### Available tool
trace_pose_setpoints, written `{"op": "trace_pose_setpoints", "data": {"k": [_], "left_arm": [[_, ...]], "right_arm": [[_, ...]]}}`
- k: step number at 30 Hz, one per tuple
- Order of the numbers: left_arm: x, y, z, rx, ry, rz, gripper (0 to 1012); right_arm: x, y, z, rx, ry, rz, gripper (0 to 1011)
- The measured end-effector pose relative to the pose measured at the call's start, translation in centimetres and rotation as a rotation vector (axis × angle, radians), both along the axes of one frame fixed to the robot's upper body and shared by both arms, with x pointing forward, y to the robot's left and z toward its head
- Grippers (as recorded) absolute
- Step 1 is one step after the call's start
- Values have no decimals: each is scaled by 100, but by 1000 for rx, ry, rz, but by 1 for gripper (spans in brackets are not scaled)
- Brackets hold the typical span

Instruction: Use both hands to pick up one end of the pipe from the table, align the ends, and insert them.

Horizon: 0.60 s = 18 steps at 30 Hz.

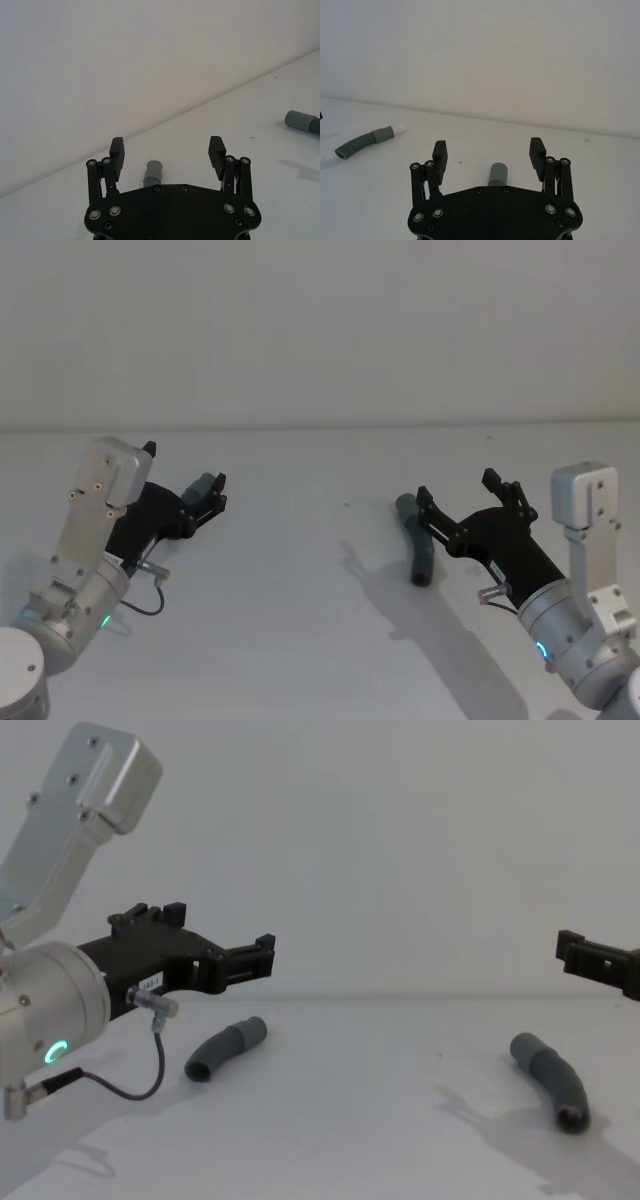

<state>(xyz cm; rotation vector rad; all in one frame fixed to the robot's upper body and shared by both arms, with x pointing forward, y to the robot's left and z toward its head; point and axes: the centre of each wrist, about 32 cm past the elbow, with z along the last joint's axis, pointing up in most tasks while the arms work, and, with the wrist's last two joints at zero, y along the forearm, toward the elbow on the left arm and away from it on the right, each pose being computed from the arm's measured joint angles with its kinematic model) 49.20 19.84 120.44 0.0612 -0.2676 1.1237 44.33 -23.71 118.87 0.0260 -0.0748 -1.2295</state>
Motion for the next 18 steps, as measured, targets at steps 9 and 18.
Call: {"op": "trace_pose_setpoints", "data": {"k": [9,18], "left_arm": [[0,0,0,0,0,0,1002],[0,0,0,0,0,0,1001]], "right_arm": [[0,0,0,0,0,0,1000],[0,0,0,0,0,0,1000]]}}
